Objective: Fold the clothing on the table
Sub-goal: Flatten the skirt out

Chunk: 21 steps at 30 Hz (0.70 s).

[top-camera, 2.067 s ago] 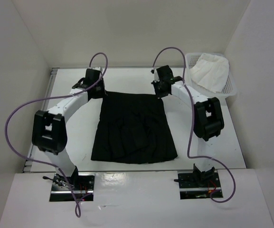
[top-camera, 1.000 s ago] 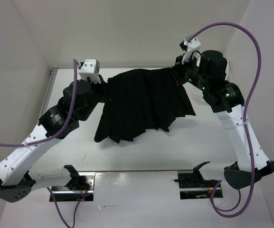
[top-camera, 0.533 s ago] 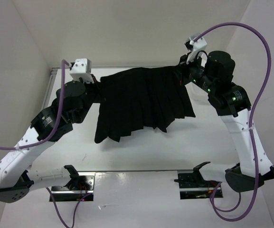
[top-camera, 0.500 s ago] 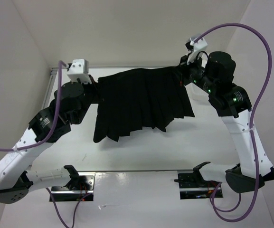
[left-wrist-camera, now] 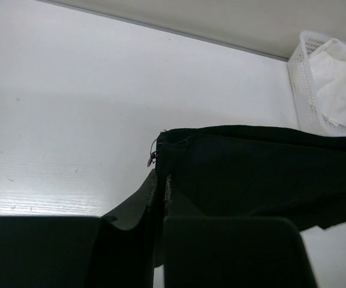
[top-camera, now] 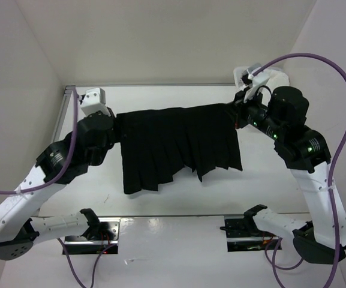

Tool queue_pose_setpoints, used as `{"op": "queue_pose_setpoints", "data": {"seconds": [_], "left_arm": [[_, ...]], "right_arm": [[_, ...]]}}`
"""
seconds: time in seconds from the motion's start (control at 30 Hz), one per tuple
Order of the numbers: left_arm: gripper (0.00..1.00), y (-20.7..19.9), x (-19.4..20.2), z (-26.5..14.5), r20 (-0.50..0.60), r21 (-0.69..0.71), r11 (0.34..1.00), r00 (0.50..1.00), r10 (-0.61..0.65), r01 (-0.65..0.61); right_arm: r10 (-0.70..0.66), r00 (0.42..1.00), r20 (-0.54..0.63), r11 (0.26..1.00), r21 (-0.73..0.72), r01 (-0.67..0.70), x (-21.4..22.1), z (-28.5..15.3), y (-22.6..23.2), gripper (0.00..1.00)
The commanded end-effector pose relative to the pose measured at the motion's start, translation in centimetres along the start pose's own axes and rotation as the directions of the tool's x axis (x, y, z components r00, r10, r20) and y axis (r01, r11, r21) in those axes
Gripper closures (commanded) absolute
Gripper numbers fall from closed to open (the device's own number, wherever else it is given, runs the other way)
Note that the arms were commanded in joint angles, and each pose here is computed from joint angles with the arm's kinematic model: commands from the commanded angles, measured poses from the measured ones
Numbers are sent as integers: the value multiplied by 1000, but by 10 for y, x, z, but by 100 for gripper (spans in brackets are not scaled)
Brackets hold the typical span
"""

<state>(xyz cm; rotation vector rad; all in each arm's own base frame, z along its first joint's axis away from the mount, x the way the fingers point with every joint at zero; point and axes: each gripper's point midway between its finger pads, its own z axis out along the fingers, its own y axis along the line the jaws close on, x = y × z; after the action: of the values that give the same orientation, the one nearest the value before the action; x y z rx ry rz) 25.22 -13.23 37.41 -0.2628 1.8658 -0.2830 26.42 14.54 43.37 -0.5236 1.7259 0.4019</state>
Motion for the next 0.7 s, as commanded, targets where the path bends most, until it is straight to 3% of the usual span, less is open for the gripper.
{"op": "queue_pose_setpoints", "data": {"seconds": [0.0,0.13,0.43,0.67], "left_arm": [[100,7,5,23,9,-133,990,998,57,-55],[100,-1,28,52,-38,-204,972,993,109,-115],[100,10,-8,78,30,-251,965,996,81,-71],[100,8,-53,49,138,-195,981,990,37,-10]], "right_arm": [[2,998,-65,999,54,1,24,23,-13,100],[22,991,-134,997,75,-12,54,64,-22,100],[20,980,-200,985,172,15,87,129,-49,100],[10,995,-102,989,148,6,36,115,-39,100]]}}
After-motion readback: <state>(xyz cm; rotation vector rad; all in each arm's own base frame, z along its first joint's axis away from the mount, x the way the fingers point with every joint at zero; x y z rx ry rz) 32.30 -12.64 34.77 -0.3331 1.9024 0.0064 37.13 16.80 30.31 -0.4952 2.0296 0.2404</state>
